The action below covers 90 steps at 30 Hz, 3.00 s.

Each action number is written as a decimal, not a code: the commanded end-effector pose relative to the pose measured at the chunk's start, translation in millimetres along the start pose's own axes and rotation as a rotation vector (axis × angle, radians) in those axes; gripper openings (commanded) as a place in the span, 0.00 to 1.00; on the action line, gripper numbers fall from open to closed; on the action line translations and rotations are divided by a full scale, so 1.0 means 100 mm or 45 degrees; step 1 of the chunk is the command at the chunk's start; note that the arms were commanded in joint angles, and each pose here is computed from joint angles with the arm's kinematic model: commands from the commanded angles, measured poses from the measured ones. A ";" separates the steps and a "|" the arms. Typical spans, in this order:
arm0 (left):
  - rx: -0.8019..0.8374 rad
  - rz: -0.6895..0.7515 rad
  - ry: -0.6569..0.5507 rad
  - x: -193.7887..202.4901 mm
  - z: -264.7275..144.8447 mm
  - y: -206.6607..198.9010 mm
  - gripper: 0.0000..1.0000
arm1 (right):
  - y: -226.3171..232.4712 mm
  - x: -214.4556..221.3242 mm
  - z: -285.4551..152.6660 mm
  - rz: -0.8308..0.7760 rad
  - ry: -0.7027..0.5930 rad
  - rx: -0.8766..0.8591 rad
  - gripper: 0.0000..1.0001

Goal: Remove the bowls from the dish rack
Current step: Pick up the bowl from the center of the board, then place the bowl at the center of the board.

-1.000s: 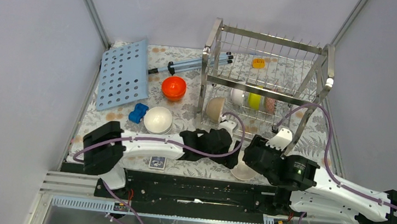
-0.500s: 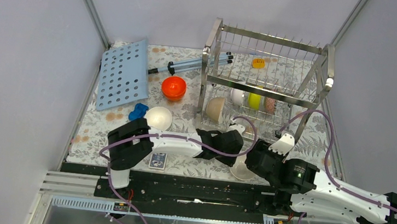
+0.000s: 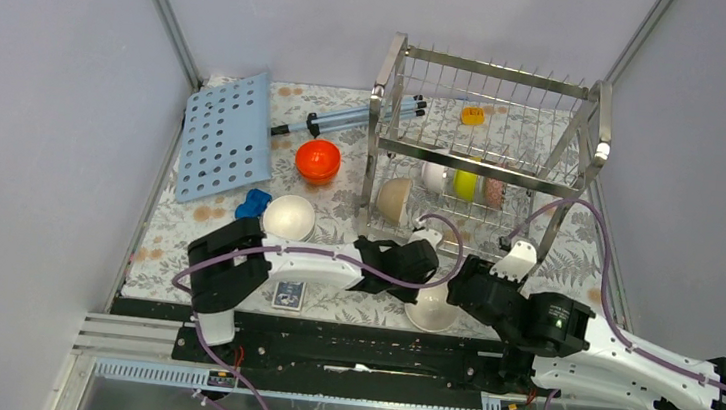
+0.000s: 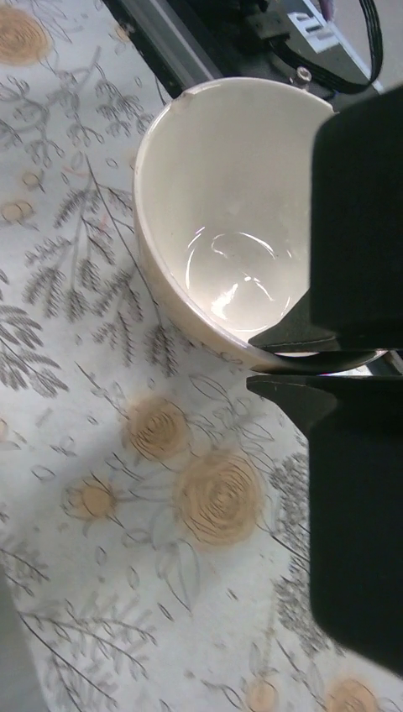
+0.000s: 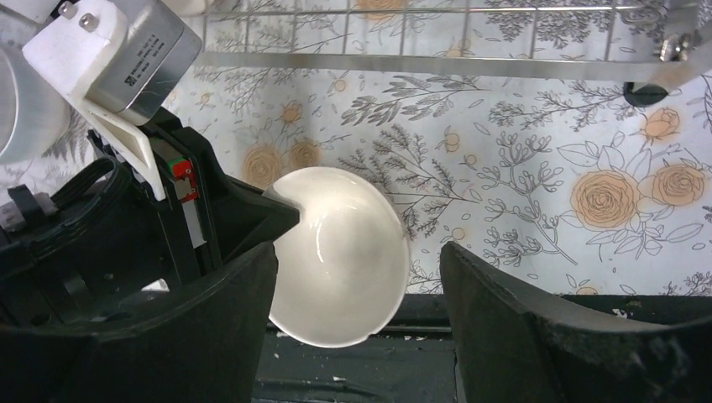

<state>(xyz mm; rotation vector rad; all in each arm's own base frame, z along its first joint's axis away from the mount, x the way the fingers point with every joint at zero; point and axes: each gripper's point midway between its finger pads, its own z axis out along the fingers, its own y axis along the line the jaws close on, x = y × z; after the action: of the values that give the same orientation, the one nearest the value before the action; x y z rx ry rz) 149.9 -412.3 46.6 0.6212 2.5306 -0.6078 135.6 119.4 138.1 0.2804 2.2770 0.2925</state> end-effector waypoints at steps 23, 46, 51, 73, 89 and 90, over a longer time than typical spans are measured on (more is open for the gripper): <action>0.061 -0.271 -0.410 -0.47 -1.32 0.22 0.00 | 0.80 0.09 0.07 -0.227 0.142 -0.125 0.40; 0.009 -0.389 -0.607 -0.59 -2.11 0.56 0.99 | 1.36 -0.91 -0.62 -0.414 -0.024 -0.280 0.00; -0.008 -0.470 -0.788 -0.70 -2.66 0.82 0.99 | 1.62 -1.88 -1.22 -0.458 -0.274 -0.311 0.00; 0.030 -0.574 -1.056 -0.78 -3.30 1.14 0.99 | 1.76 -3.70 -1.82 -0.224 -0.951 -0.093 0.00; -0.043 -0.601 -1.053 -0.61 -3.10 1.32 0.99 | 1.00 -4.62 -2.57 -0.174 -1.285 0.503 0.00; -0.039 -0.589 -1.046 -0.62 -3.08 1.30 0.99 | 1.02 -4.65 -2.53 -0.181 -1.292 0.521 0.00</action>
<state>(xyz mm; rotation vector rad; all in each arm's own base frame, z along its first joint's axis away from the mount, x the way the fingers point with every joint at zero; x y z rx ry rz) 161.0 -163.6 282.6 -0.2264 1.8909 -0.7815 257.0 74.7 632.5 0.2490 1.3785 -0.2951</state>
